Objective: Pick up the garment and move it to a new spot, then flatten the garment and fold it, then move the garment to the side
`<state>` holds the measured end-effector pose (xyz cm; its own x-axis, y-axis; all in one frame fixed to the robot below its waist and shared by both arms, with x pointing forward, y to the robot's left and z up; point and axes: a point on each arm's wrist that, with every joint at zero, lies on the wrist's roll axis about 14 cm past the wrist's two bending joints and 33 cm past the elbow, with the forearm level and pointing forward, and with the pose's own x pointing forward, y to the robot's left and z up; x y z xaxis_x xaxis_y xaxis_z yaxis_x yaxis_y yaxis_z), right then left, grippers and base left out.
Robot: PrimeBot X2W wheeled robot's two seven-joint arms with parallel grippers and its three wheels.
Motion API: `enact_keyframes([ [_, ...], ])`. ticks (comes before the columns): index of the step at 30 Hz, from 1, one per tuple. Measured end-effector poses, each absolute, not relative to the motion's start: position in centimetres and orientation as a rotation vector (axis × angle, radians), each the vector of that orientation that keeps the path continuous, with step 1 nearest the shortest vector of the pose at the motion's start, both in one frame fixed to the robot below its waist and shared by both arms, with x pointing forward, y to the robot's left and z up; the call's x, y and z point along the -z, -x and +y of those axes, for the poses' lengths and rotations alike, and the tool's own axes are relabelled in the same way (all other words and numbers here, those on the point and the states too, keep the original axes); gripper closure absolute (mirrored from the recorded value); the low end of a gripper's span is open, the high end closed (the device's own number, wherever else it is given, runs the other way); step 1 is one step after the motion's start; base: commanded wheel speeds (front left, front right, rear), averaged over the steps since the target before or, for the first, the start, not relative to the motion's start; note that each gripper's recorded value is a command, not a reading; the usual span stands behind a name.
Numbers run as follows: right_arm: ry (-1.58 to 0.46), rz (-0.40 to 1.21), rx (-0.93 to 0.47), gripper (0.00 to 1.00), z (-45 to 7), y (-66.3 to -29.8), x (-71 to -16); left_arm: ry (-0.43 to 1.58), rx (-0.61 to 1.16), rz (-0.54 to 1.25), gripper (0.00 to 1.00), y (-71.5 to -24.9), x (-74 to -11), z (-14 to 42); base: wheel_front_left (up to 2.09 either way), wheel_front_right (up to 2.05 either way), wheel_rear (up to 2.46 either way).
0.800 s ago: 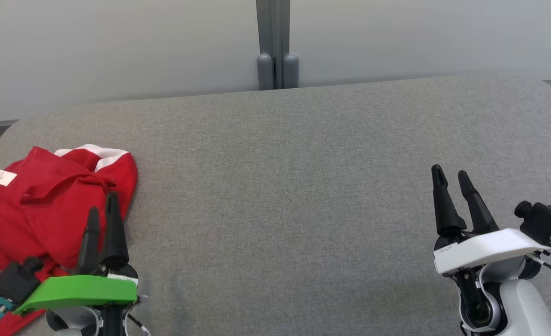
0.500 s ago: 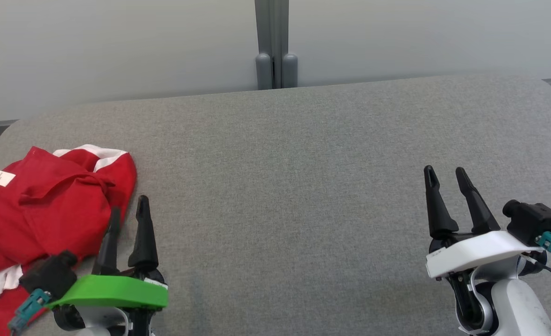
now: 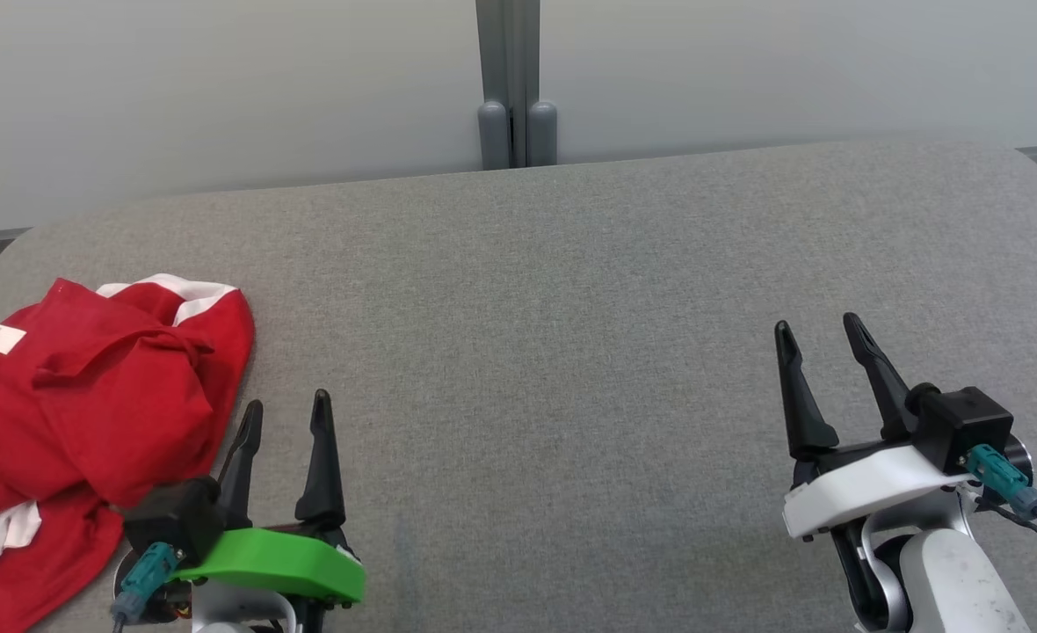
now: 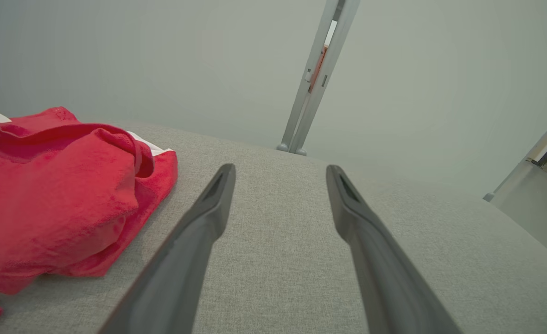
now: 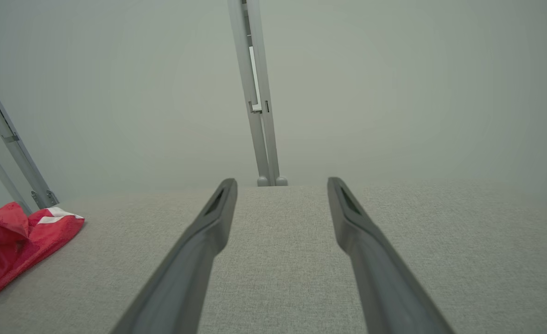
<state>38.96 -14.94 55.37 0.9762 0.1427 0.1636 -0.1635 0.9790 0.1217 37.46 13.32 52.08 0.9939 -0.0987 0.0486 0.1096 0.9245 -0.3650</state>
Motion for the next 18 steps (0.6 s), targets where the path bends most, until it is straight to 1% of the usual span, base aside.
enact_keyframes([
  [12, 0.007, -0.181, -0.178, 0.00, -14.2, -38.9, -55.6, 0.213, 0.122, -0.030, 0.00, -37.1, -51.5, 12.2, 0.00, 0.00, 0.00],
  [18, 0.036, -0.199, -0.190, 0.00, -13.9, -38.9, -55.9, 0.211, 0.121, -0.043, 0.00, -37.1, -51.7, 12.1, 0.00, 0.00, 0.00],
])
